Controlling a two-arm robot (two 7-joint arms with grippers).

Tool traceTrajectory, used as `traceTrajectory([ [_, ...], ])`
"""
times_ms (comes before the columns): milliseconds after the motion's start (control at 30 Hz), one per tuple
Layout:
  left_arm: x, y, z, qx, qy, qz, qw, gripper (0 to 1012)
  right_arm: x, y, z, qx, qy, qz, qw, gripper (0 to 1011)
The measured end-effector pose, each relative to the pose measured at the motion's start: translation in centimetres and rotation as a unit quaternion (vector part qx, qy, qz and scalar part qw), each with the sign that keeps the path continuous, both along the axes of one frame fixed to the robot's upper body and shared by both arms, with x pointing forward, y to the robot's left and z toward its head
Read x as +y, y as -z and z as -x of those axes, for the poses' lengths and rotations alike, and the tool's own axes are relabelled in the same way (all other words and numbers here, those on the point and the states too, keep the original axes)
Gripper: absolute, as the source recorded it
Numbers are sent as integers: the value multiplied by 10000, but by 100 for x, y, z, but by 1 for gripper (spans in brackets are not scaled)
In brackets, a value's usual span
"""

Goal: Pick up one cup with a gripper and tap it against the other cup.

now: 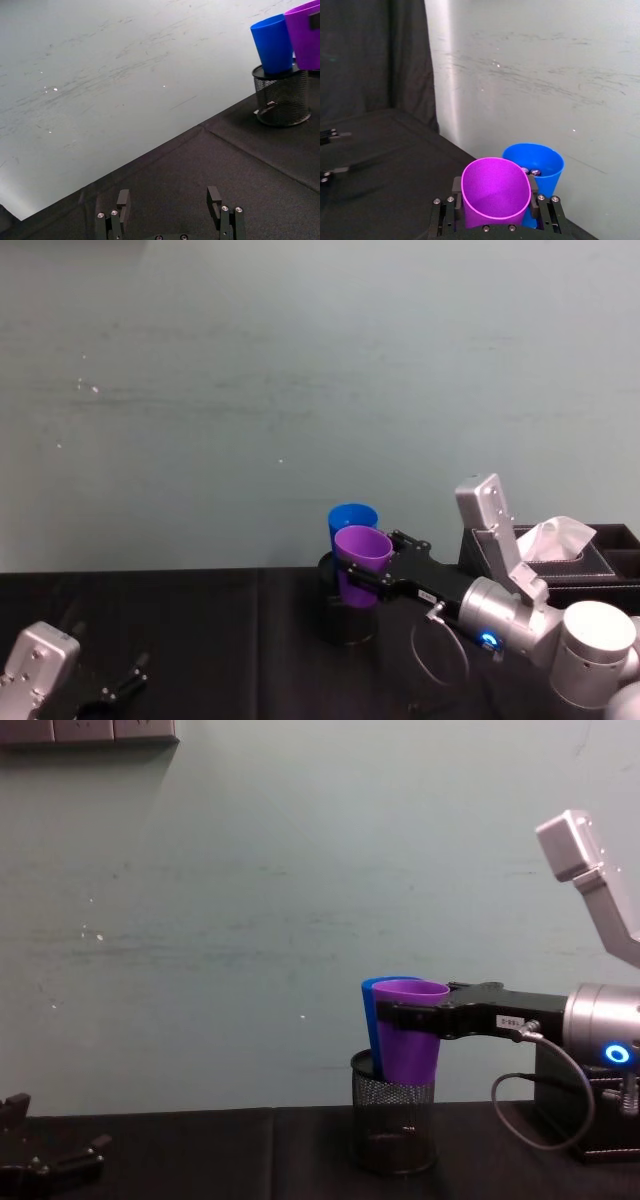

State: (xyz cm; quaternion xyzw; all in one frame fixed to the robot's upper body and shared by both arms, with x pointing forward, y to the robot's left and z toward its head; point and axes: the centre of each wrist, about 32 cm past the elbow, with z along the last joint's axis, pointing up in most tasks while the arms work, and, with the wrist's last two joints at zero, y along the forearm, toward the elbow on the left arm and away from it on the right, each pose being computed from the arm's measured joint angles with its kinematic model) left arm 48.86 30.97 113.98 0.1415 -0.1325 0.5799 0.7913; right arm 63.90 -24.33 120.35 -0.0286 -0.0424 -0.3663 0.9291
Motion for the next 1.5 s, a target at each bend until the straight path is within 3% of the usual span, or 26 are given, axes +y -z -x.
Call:
traceTrajectory([
  [433, 0, 0, 0, 0, 0, 0, 10000, 1000, -109, 7, 352, 22, -281, -63, 9996, 736],
  [800, 0, 0, 0, 0, 0, 0, 10000, 1000, -198, 104, 630, 2, -513, -7, 9987, 736],
  [1067, 0, 0, 0, 0, 0, 0, 10000, 1000, -238, 284, 759, -68, -686, 52, 9976, 736],
  [1200, 0, 0, 0, 0, 0, 0, 10000, 1000, -266, 484, 836, 9, -712, 140, 9974, 736],
  [1500, 0, 0, 0, 0, 0, 0, 10000, 1000, -334, 760, 913, 153, -608, 134, 9979, 736],
])
